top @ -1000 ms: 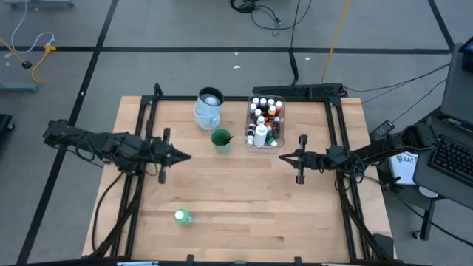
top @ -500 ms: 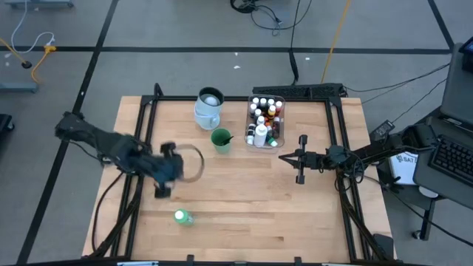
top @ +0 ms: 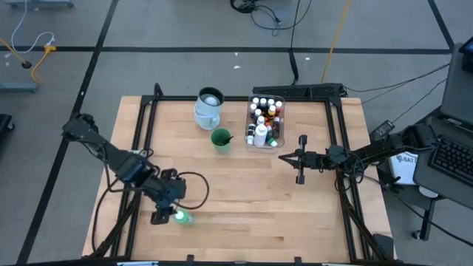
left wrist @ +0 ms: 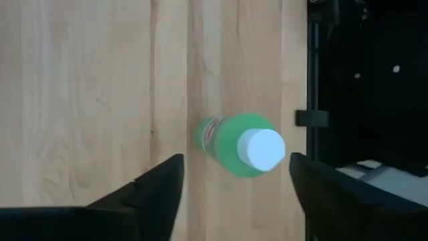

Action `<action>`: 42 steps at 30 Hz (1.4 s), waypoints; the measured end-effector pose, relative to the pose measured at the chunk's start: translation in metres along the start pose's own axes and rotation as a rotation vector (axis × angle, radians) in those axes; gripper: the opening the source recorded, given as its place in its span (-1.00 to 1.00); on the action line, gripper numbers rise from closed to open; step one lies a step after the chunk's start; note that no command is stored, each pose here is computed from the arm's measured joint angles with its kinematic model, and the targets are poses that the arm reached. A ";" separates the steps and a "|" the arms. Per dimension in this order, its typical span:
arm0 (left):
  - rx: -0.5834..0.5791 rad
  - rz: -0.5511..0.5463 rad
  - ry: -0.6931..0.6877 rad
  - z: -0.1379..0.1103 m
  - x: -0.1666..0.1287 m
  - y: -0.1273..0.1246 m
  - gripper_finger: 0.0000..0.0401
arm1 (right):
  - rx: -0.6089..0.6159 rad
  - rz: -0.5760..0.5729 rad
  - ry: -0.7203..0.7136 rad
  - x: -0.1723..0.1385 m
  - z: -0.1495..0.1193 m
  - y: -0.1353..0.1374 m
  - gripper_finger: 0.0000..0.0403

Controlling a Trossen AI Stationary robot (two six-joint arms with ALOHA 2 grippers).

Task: Pick & Place Paint Supplies
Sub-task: Put the large green paint bottle into the transparent bin

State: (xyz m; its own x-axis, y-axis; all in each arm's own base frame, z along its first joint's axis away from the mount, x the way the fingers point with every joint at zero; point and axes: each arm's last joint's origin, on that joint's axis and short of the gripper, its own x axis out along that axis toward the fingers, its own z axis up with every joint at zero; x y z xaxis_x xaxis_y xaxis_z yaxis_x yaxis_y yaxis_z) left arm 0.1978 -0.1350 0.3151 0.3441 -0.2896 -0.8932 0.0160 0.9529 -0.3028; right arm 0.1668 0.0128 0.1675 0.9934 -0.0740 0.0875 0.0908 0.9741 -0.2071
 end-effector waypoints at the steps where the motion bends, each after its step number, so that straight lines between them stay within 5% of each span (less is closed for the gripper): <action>1: -0.010 0.000 -0.001 -0.001 0.000 -0.001 0.41 | 0.000 0.000 0.000 0.000 0.000 0.000 -0.99; 8: -0.013 0.054 -0.008 -0.005 0.010 -0.012 0.59 | -0.003 0.000 0.000 0.000 0.000 0.000 -0.99; 19: 0.055 0.061 0.098 -0.002 0.043 -0.023 0.47 | -0.003 0.000 0.000 0.000 0.000 0.000 -0.99; 28: 0.049 0.080 0.031 0.003 0.047 -0.025 0.44 | -0.003 0.000 0.000 0.000 0.000 0.000 -0.99; 42: 0.094 0.110 0.066 0.000 0.049 -0.023 0.08 | -0.003 0.000 0.000 0.000 0.000 0.000 -0.99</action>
State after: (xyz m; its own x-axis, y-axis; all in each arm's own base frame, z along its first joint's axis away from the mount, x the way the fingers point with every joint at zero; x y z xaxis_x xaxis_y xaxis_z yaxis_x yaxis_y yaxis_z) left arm 0.2141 -0.1715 0.2780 0.2862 -0.1855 -0.9400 0.0705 0.9825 -0.1724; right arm 0.1668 0.0128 0.1674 0.9934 -0.0740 0.0872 0.0909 0.9735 -0.2098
